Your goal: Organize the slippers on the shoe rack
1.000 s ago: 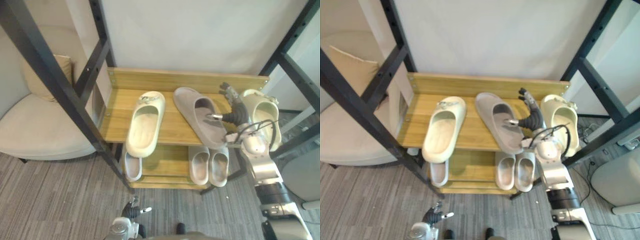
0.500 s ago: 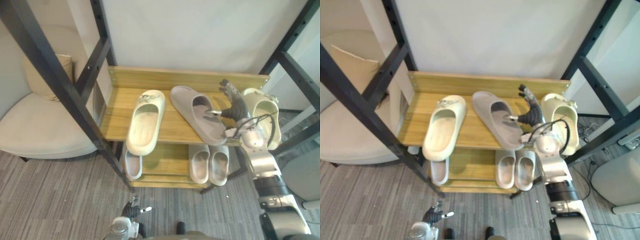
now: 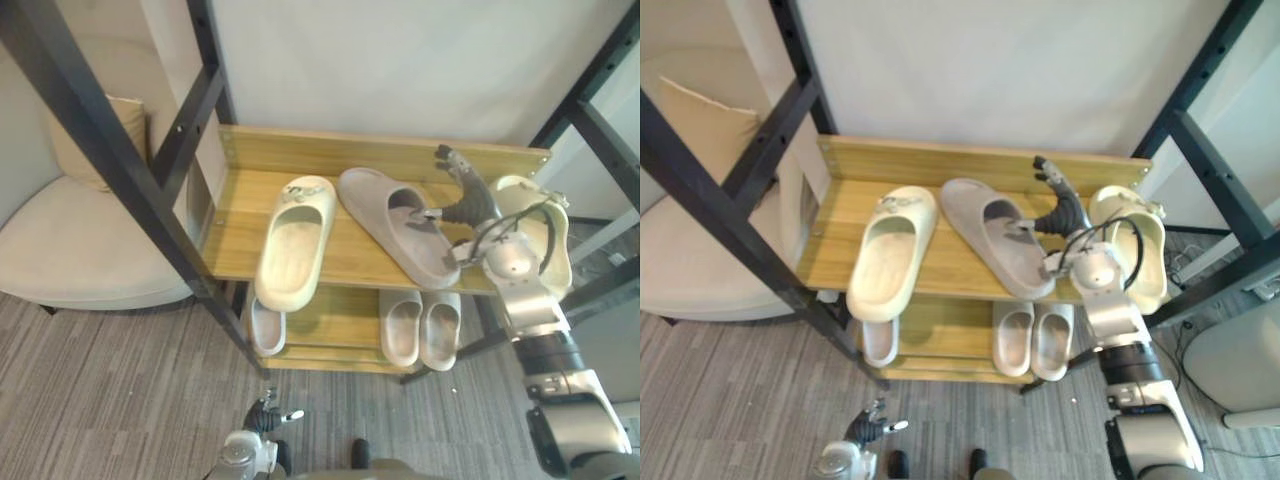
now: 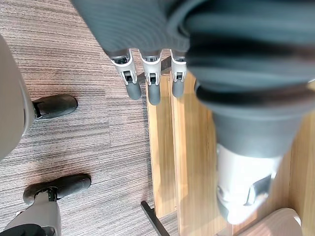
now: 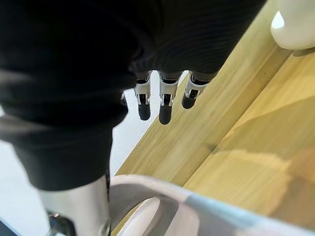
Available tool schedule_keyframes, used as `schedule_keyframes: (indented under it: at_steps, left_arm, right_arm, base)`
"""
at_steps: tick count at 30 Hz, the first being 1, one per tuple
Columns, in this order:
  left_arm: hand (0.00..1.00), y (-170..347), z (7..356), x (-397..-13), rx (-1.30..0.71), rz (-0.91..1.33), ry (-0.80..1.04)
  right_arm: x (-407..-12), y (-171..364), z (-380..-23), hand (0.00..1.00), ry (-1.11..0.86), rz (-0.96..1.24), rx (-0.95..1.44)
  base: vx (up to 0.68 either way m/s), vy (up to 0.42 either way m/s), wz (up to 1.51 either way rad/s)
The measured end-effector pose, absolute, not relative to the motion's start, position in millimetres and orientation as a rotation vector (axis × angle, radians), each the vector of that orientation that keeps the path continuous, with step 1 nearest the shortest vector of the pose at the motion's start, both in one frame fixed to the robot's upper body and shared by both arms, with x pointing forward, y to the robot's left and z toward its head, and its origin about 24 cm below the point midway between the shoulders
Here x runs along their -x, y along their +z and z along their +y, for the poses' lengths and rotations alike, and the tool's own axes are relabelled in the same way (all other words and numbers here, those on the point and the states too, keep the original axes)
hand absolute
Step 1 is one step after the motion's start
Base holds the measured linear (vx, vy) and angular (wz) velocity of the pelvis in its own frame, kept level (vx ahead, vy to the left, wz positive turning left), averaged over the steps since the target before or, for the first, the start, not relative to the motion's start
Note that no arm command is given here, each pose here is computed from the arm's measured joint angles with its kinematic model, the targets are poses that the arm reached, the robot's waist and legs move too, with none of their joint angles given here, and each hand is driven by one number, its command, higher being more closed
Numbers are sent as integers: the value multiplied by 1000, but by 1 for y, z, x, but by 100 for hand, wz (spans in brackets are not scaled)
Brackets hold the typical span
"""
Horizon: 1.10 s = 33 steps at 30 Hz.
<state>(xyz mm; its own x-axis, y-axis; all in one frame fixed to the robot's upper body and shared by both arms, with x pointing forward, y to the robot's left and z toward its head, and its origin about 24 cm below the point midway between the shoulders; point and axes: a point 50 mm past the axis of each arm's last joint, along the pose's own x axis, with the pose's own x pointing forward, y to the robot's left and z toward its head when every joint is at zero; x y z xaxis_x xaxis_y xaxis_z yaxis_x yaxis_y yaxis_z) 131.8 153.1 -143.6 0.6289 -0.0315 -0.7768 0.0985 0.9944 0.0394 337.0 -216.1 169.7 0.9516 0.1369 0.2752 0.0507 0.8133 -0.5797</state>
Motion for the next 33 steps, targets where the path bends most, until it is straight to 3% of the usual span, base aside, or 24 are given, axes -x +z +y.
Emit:
schedule_keyframes:
  at_steps: [12, 33]
  left_arm:
    - [0, -143, 154, -132, -81, 885, -75]
    - [0, -141, 154, -137, -59, 866, -84]
  right_arm:
    - [-344, 195, -205, 0, 103, -376, 703]
    - [-368, 177, -192, 0, 160, -246, 784]
  base:
    - [0, 0, -1]
    - [-22, -11, 4]
